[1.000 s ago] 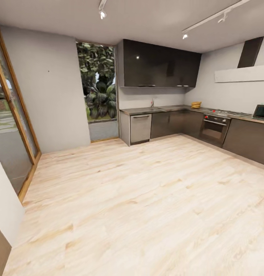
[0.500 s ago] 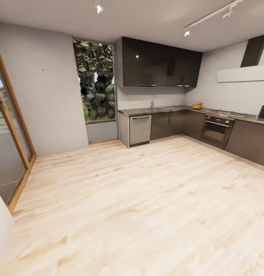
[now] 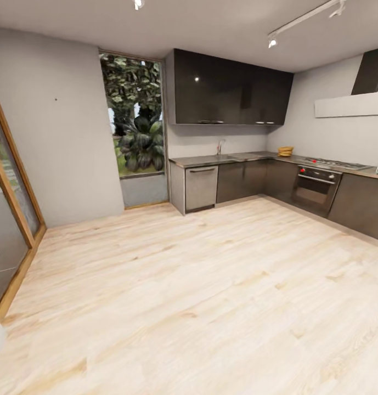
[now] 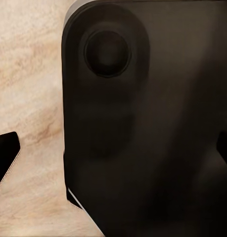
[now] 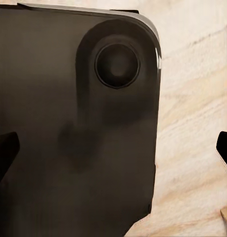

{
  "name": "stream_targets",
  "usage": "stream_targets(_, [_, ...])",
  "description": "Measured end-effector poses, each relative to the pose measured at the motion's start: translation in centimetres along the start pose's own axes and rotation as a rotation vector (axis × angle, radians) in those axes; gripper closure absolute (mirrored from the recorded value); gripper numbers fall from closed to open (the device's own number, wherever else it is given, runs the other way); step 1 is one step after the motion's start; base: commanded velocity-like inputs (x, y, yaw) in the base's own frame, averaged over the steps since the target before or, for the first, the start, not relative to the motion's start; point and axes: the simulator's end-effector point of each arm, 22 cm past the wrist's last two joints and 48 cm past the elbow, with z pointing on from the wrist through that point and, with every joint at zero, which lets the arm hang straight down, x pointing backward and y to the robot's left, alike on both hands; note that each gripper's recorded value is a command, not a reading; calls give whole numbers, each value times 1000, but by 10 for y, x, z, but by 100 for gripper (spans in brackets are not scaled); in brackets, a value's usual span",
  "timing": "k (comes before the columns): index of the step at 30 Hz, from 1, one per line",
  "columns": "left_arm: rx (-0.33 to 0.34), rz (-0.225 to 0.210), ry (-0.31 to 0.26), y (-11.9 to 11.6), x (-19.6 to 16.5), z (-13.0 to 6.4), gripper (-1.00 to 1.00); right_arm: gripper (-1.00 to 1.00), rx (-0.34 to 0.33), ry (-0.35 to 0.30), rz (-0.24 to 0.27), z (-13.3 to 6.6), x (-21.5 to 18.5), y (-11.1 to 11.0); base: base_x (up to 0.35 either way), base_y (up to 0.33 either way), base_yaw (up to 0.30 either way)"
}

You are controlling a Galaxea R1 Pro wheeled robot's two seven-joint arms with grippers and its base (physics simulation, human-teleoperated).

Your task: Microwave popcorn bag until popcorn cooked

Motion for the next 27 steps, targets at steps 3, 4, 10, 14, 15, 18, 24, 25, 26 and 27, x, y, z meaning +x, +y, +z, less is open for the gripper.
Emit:
stream_targets(3, [0,0,0,0,0,0,-100,-100,0,-1,0,0,0,0,321,0,0])
stream_targets(4, [0,0,-1,0,0,0,-100,-100,0,-1,0,0,0,0,321,0,0])
stream_targets(10, [-1,0,-4,1,-1,0,-100,-100,1,-2,0,0,0,0,322,0,0])
stream_targets(14, [-1,0,-5,1,-1,0,-100,-100,1,-2,0,0,0,0,321,0,0])
stream_targets(15, [-1,1,-6,1,-1,0,-100,-100,1,-2,1,0,0,-1,321,0,0])
stream_targets(18, [-1,1,-9,1,-2,0,-100,-100,3,-1,2,0,0,-2,321,0,0])
stream_targets(24, [-1,2,-10,1,-3,0,-100,-100,3,-1,1,0,0,-3,321,0,0])
stream_targets(25, [-1,2,-10,1,-3,0,-100,-100,3,-1,2,0,0,-3,321,0,0])
stream_targets(26, [-1,2,-10,1,-3,0,-100,-100,3,-1,1,0,0,-3,321,0,0])
stream_targets(27, [-1,2,-10,1,-3,0,-100,-100,4,-1,1,0,0,-3,321,0,0])
